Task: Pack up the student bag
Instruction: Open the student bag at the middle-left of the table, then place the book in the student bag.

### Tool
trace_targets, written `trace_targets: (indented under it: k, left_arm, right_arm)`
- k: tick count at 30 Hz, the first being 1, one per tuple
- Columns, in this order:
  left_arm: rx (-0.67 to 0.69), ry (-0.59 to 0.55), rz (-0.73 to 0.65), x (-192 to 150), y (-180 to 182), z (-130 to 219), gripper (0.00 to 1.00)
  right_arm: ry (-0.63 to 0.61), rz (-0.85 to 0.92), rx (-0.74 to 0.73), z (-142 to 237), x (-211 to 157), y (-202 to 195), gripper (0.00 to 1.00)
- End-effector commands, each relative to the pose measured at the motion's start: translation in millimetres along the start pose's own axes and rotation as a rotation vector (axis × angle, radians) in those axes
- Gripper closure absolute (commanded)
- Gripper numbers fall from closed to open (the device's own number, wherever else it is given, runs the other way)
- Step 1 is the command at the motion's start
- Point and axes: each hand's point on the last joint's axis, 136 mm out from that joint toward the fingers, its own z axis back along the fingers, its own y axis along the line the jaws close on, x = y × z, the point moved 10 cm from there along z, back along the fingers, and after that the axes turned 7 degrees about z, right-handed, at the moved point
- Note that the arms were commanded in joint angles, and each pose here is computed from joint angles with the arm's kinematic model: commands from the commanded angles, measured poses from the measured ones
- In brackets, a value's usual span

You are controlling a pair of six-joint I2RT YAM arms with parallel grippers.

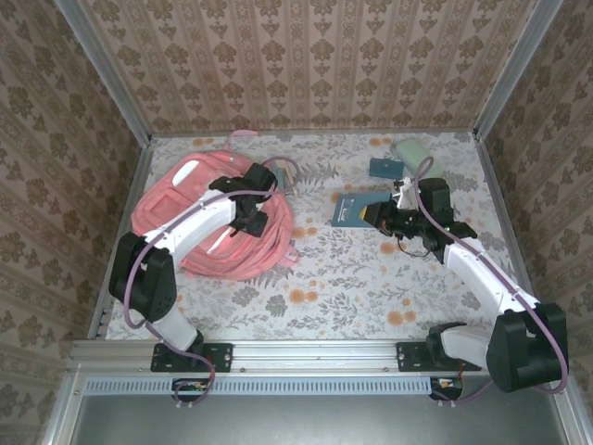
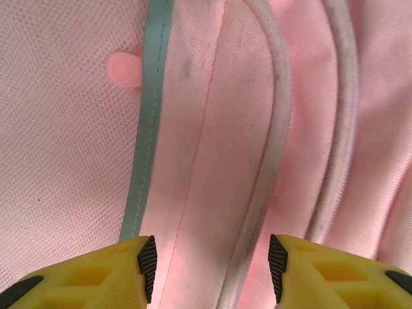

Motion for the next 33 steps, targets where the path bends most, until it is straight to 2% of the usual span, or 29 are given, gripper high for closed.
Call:
trace_targets:
  k: [1, 5, 6, 9, 10, 22, 27, 33]
  left_arm:
    - [0.022, 0.050, -0.062, -3.6, -2.4, -14.2, 0.48]
    - [0.052, 0.077, -0.087, -5.4, -3.3, -24.1, 0.53]
    - [0.069, 0.082, -0.092, -6.0, -2.2, -25.6, 0.60]
    - [0.105, 0.047, -0.083, -4.0, 2.6, -16.3, 0.98]
    - [0.105, 0.028, -0.076, -2.3, 3.8, -10.1, 1.00]
    - [-0.129, -0.207, 0.072, 30.4, 13.8, 100.4, 1.00]
    - [-0.194, -0.260, 0.153, 39.8, 24.8, 125.0, 1.00]
    - [-0.313, -0.327, 0.273, 43.9, 47.3, 146.7, 1.00]
  right_arm:
    - [-0.024, 0.020, 0.022, 4.0, 1.0, 8.3, 1.00]
    - [-0.025, 0.019, 0.027, 4.3, 1.0, 9.5, 1.00]
    - [-0.024, 0.017, 0.029, 4.0, 0.7, 9.6, 1.00]
    - [-0.024, 0.014, 0.047, 2.3, -0.1, 13.0, 1.00]
    - [-0.026, 0.013, 0.057, 1.1, -0.4, 14.7, 1.00]
    - [-0.031, -0.004, 0.244, -52.8, -3.7, 60.9, 1.00]
    - [-0.101, -0.026, 0.269, -80.3, -3.9, 76.0, 1.00]
    - [-0.110, -0.074, 0.260, -130.8, -7.2, 77.2, 1.00]
